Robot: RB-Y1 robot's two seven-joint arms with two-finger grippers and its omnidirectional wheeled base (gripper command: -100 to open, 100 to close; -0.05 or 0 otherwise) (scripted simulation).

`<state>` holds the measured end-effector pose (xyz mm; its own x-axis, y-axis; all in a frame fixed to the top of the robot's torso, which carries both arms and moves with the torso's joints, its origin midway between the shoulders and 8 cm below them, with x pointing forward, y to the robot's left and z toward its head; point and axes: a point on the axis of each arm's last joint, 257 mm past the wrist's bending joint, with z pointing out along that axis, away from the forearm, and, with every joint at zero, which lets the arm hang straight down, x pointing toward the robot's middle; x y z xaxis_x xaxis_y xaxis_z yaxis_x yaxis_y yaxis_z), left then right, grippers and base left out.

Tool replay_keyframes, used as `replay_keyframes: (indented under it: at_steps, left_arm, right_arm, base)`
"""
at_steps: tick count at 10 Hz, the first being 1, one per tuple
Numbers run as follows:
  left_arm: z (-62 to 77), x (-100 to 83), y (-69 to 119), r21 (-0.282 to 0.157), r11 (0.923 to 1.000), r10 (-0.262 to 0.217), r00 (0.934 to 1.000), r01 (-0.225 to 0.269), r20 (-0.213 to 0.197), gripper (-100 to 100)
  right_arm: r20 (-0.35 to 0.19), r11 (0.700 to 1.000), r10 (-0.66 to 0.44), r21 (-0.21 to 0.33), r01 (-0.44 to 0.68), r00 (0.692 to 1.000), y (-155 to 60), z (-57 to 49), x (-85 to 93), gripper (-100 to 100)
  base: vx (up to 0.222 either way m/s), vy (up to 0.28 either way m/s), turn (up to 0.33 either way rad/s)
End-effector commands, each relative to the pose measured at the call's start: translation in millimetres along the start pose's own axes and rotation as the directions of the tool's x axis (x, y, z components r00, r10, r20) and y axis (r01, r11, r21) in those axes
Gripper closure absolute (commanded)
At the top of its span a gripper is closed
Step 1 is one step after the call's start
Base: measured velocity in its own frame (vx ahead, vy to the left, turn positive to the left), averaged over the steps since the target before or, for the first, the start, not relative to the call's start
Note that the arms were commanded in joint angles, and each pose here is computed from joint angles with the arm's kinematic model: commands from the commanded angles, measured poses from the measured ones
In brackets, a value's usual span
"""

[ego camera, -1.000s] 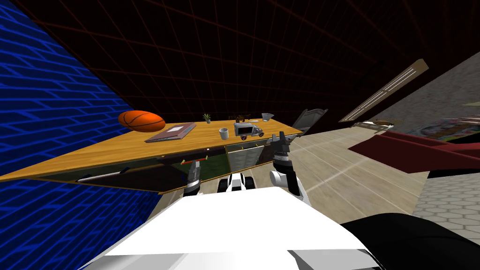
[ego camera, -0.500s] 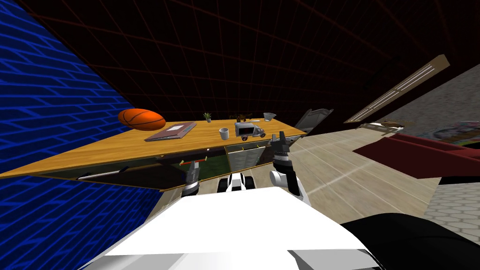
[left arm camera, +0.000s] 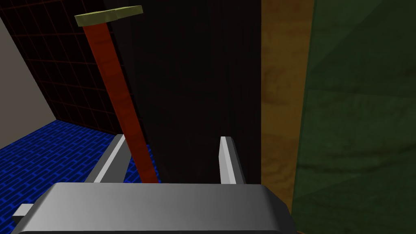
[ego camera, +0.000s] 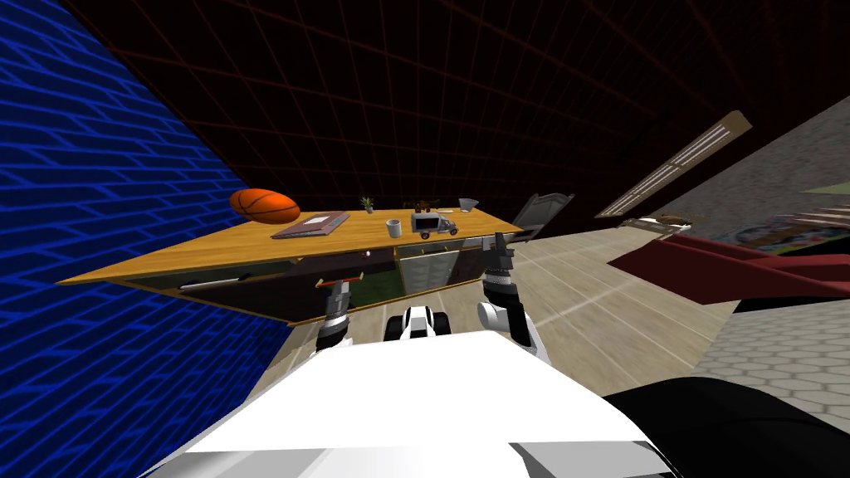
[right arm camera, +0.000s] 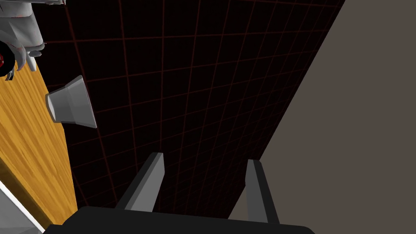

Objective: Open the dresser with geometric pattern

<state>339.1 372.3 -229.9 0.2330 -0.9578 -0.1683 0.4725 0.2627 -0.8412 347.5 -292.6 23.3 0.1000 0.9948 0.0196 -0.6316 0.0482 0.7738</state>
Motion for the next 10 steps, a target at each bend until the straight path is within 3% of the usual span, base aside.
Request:
replay_keyframes:
  at_steps: [1,4,6,7,8,9,10]
  left_arm:
    - [15.7,6.7,4.6,-0.006,1.0,-0.003,1.0,0.003,0.003,-100]
    - [44.6,23.1,10.3,-0.006,1.0,-0.006,1.0,0.006,0.007,-100]
    - [73.9,40.5,13.1,-0.005,0.9999,-0.01,0.9999,0.01,0.007,-100]
    - [73.9,40.5,13.6,-0.007,0.9999,-0.01,0.9999,0.01,0.007,-100]
    - [88.5,49.7,14.3,-0.007,0.9999,-0.012,0.9999,0.012,0.005,-100]
    - [88.5,49.7,14.3,-0.007,0.9999,-0.012,0.9999,0.012,0.005,-100]
    - [99.9,58.0,16.1,-0.014,0.9998,-0.012,0.9999,0.012,0.004,-100]
  right_arm:
    - [0.0,1.0,0.0,0.0,0.0,1.0,0.0,-0.1,-0.1,0]
    - [0.0,1.0,0.0,0.0,0.0,1.0,0.0,0.0,-0.1,0]
    - [0.0,1.0,0.0,0.0,0.0,1.0,0.0,-0.1,-0.1,0]
    - [0.0,1.0,0.0,0.0,0.0,1.0,0.0,0.0,-0.1,0]
    - [0.0,1.0,0.0,0.0,0.0,1.0,0.0,-0.1,-0.1,0]
    - [0.0,1.0,0.0,0.0,0.0,1.0,0.0,-0.1,-0.1,0]
    - [0.0,1.0,0.0,0.0,0.0,1.0,0.0,-0.1,-0.1,0]
  base:
    - [-0.076,0.004,0.019]
    - [-0.117,0.054,0.006]
    - [-0.101,0.044,0.018]
    - [-0.084,0.028,-0.006]
    - [-0.087,0.042,0.013]
    - [-0.069,0.033,0.001]
    - [-0.067,0.033,0.011]
